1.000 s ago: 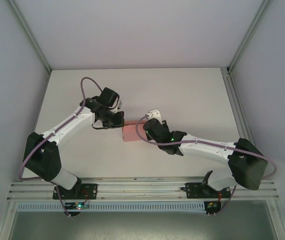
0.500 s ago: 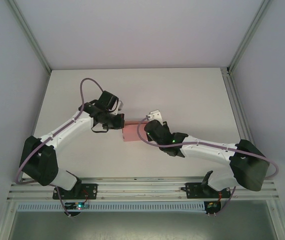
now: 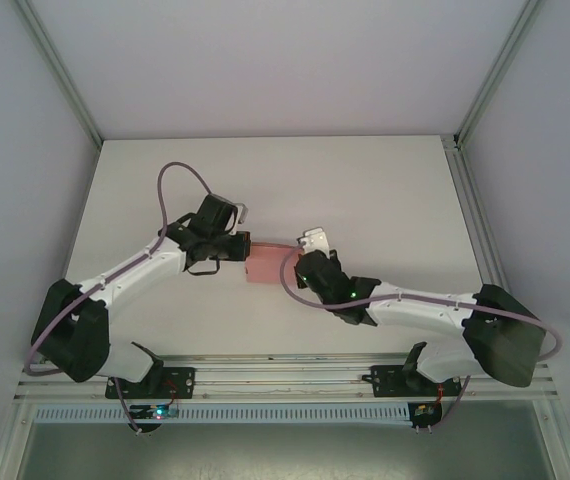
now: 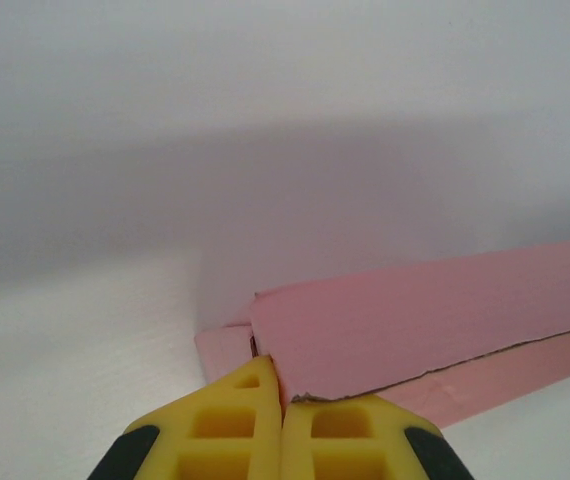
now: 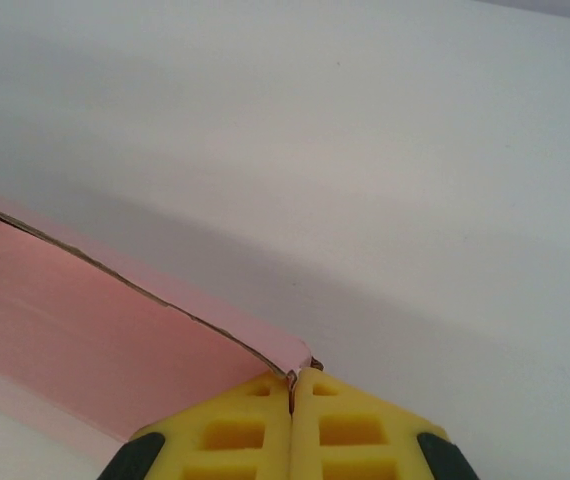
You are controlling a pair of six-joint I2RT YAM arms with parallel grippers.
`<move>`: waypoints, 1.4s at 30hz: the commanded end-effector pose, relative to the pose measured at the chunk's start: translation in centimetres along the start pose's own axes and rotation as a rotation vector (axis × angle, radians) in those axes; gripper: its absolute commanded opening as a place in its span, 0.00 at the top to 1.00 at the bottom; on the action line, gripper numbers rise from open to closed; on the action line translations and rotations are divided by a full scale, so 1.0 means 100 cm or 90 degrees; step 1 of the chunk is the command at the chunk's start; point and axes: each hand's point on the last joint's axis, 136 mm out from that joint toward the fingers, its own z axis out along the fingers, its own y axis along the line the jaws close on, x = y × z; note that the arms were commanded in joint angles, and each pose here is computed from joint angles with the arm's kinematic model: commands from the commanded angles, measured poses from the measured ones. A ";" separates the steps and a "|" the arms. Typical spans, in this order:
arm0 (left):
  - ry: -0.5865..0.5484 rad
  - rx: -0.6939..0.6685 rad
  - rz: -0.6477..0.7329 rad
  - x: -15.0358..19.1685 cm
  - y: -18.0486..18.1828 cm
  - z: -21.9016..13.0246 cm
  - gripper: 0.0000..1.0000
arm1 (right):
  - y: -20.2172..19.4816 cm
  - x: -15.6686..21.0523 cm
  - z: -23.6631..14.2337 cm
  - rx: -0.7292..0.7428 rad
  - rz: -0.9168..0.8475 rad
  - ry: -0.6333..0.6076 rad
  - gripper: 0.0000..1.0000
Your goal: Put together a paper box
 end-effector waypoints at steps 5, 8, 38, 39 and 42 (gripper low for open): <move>0.188 0.039 -0.045 0.103 0.001 0.005 0.85 | 0.005 0.053 -0.014 -0.033 -0.064 0.035 1.00; 0.169 0.036 -0.054 0.097 -0.001 -0.002 0.71 | 0.003 0.053 -0.016 -0.015 -0.084 0.019 1.00; -0.059 0.236 -0.422 0.006 -0.003 -0.029 0.00 | 0.004 0.058 -0.012 0.008 -0.088 0.033 1.00; -0.048 0.242 -0.424 0.008 -0.005 -0.026 0.00 | 0.004 0.058 -0.012 0.008 -0.087 0.033 1.00; -0.029 0.254 -0.423 0.018 -0.004 -0.017 0.00 | 0.004 0.059 -0.012 0.009 -0.086 0.035 1.00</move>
